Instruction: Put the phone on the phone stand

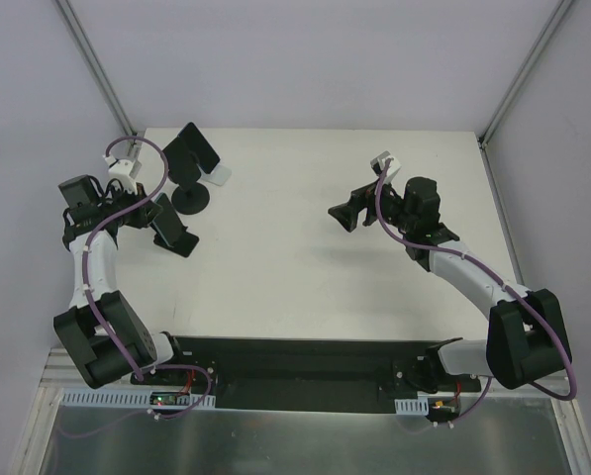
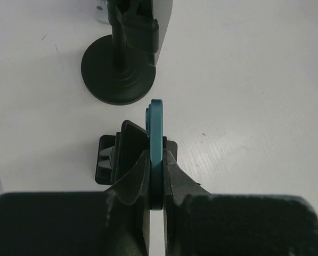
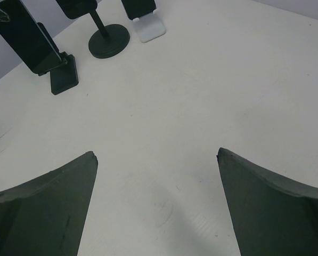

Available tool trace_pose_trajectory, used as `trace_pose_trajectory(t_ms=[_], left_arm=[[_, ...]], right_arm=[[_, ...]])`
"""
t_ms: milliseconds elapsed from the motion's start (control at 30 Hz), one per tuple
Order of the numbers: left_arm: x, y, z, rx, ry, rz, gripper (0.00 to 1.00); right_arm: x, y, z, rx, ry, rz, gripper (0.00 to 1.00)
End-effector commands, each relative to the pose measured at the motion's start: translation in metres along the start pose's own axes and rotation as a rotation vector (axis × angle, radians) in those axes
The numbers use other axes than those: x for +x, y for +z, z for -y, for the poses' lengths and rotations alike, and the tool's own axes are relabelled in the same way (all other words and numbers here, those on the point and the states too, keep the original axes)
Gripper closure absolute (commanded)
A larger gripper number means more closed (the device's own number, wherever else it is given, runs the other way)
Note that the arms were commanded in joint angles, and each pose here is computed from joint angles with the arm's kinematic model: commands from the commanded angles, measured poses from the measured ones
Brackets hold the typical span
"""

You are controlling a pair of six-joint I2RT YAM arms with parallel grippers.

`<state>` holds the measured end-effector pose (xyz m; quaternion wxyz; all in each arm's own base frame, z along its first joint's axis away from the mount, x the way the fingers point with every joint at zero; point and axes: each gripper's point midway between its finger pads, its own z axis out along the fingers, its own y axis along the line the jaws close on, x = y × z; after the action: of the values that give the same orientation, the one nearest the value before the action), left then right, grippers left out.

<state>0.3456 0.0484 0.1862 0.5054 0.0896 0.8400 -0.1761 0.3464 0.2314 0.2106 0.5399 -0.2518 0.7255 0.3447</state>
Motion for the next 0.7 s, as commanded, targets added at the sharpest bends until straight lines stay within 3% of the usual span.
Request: trace_pose_trajectory(t_ms=[0,100,200,233,500,667], left_arm=[[-0.007,-0.001,-0.010,-0.015,0.049,0.034,1.00],[-0.003,-0.002,-0.019,-0.068,0.028,0.024,0.94],[-0.002,-0.003,-0.027,-0.119,-0.001,0.014,0.65],[-0.001,-0.004,-0.033,-0.152,-0.011,0.008,0.51],[-0.007,-0.010,-0.048,-0.262,-0.075,0.020,0.25],[-0.021,-0.033,-0.071,-0.501,-0.218,0.111,0.14]], right_arm=[[-0.024,-0.003,-0.009,-0.039,-0.070,0.080,0.03],[-0.024,-0.003,-0.010,-0.042,-0.071,0.081,0.03],[-0.024,-0.002,-0.010,-0.044,-0.069,0.080,0.03],[-0.024,-0.002,-0.010,-0.044,-0.070,0.082,0.03],[-0.024,-0.002,-0.010,-0.047,-0.070,0.084,0.03],[-0.024,-0.001,-0.010,-0.044,-0.062,0.081,0.04]])
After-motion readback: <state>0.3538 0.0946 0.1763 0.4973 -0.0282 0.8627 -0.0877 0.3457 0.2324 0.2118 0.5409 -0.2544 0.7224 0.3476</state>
